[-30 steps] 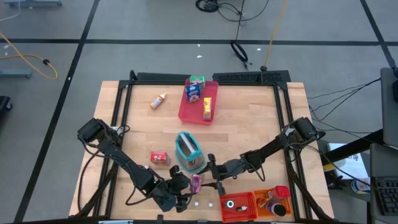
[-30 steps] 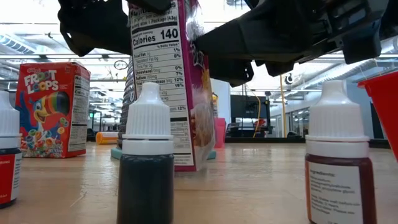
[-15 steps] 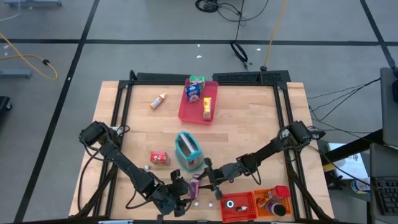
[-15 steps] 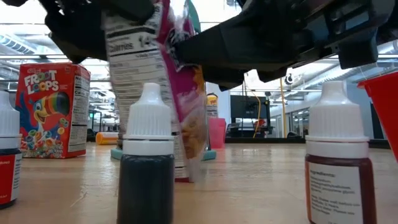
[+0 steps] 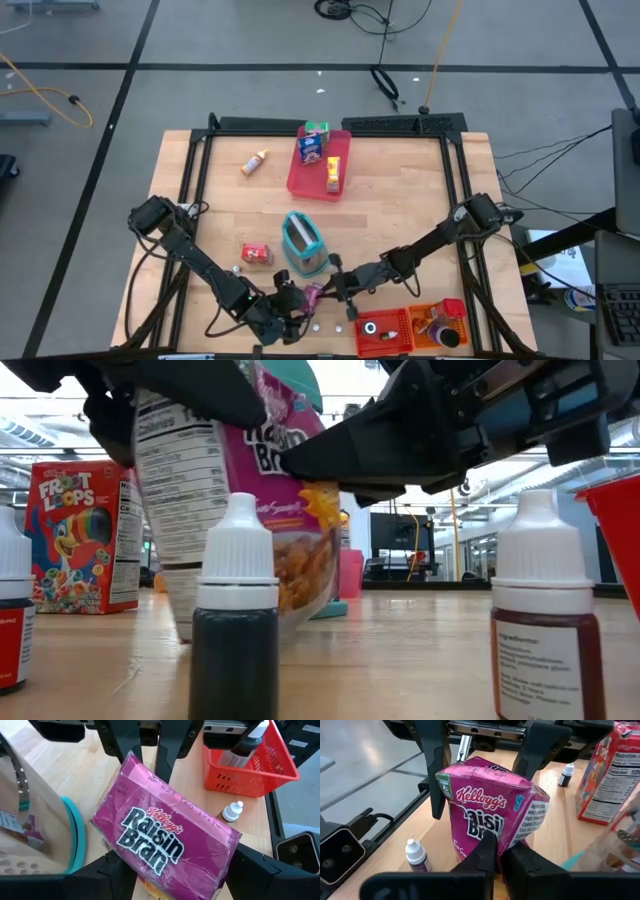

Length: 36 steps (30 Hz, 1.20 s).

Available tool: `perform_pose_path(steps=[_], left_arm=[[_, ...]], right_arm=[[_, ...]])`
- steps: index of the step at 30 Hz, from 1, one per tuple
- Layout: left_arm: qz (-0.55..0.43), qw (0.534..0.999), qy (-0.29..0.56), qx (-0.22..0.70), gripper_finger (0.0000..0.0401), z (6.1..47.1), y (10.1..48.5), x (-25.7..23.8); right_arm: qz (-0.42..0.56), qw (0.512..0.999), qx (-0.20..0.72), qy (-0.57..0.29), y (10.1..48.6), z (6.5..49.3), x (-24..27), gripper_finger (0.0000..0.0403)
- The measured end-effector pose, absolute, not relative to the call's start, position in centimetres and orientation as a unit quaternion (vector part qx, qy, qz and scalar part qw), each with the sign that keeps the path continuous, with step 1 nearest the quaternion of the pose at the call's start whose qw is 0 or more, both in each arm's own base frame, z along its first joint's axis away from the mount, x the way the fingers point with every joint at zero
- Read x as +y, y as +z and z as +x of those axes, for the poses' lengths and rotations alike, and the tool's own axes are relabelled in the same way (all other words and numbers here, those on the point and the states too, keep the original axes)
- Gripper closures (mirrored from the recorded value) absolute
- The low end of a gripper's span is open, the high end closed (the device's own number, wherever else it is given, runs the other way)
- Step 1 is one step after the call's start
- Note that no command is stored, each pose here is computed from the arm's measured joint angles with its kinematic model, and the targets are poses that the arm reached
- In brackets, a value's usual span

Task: Pick & Place Kitchen Items
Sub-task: Put the pink cereal box into the pink bin

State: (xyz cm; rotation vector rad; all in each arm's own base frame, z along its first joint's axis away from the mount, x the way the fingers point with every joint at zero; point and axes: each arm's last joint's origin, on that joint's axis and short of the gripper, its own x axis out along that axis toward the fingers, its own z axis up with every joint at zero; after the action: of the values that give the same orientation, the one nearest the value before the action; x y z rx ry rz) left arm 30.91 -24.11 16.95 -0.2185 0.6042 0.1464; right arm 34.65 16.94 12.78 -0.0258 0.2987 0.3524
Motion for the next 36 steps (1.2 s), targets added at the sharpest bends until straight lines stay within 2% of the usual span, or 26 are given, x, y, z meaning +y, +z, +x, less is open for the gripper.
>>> perform_pose_path(steps=[9,16,23,36], left_arm=[[-0.114,0.952,0.069,0.275,0.0148,30.2,18.7,-24.4],[-0.085,0.970,0.088,0.210,0.0148,27.7,22.4,-25.1],[-0.069,0.979,0.093,0.167,0.0148,26.1,25.0,-25.4],[-0.058,0.979,0.101,0.167,0.0148,26.5,24.9,-24.9]], right_arm=[[-0.042,0.971,0.165,0.169,15.7,33.2,17.5,0.0398],[-0.054,0.972,0.166,0.157,17.9,31.9,17.8,0.0399],[-0.044,0.983,0.120,0.129,23.0,30.3,16.8,0.0399],[-0.043,0.999,0.019,0.017,32.4,24.6,12.7,0.0399]])
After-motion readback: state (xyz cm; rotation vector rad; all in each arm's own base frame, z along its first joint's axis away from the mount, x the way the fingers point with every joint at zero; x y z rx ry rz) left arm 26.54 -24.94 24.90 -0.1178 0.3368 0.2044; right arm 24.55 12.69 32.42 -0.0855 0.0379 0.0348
